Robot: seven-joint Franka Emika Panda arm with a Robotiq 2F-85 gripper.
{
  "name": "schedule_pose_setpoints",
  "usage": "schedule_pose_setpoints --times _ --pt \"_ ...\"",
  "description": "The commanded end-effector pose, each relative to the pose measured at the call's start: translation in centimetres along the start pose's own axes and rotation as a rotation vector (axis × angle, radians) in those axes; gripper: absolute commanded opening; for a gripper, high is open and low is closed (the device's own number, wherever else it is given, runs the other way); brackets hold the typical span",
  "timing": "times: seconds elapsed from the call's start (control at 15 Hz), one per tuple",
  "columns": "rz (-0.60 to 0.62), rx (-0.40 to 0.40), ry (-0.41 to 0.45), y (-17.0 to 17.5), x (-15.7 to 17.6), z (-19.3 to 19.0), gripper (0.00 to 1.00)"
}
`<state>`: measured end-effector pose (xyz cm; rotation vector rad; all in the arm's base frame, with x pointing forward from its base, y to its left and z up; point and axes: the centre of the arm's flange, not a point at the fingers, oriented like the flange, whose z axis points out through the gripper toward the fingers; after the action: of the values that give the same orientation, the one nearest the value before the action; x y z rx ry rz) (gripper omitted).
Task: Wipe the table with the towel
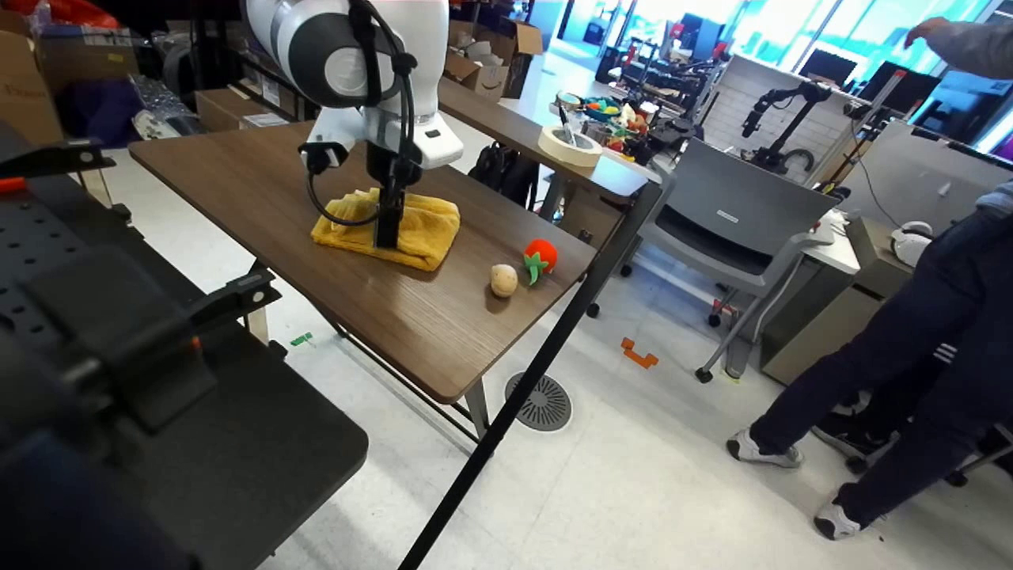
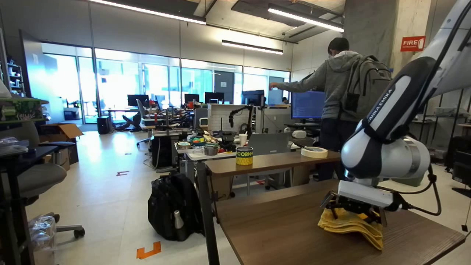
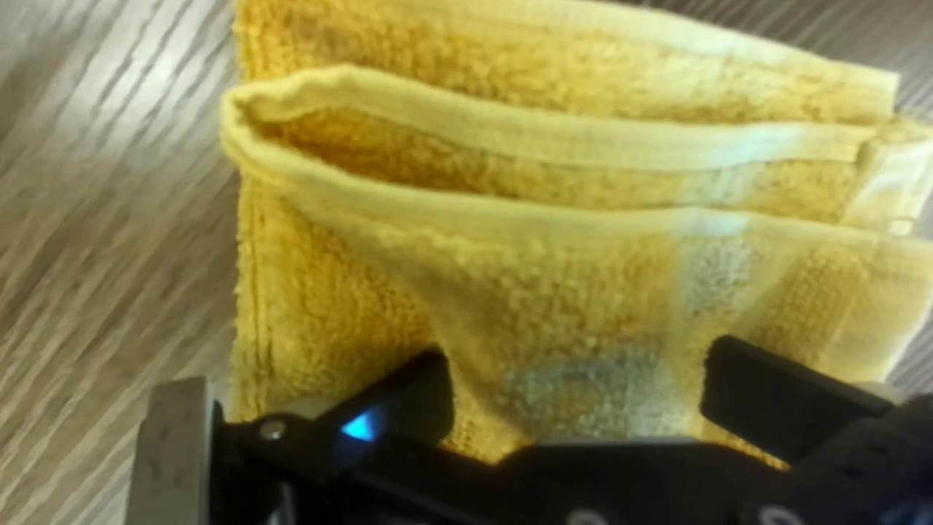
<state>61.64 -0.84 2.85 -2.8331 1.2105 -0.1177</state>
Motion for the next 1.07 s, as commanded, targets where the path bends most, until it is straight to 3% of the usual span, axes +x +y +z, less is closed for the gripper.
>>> schedule_pose_setpoints --times 0.0,0.33,0.53,0.73,1.0 --pt "-0.037 -0.024 -0.076 -6.8 -2.8 3.1 1.0" --pt "-0.071 -0.095 -0.121 -16.0 -6.7 4.1 1.0" --pt "-0.003 -0.15 -0.105 -18.1 -5.2 4.9 1.0" --pt "0.109 -0.18 -0.073 -16.1 -0.5 5.1 1.0" --pt "0.289 -0.164 -0.051 -9.4 6.6 4.6 1.0"
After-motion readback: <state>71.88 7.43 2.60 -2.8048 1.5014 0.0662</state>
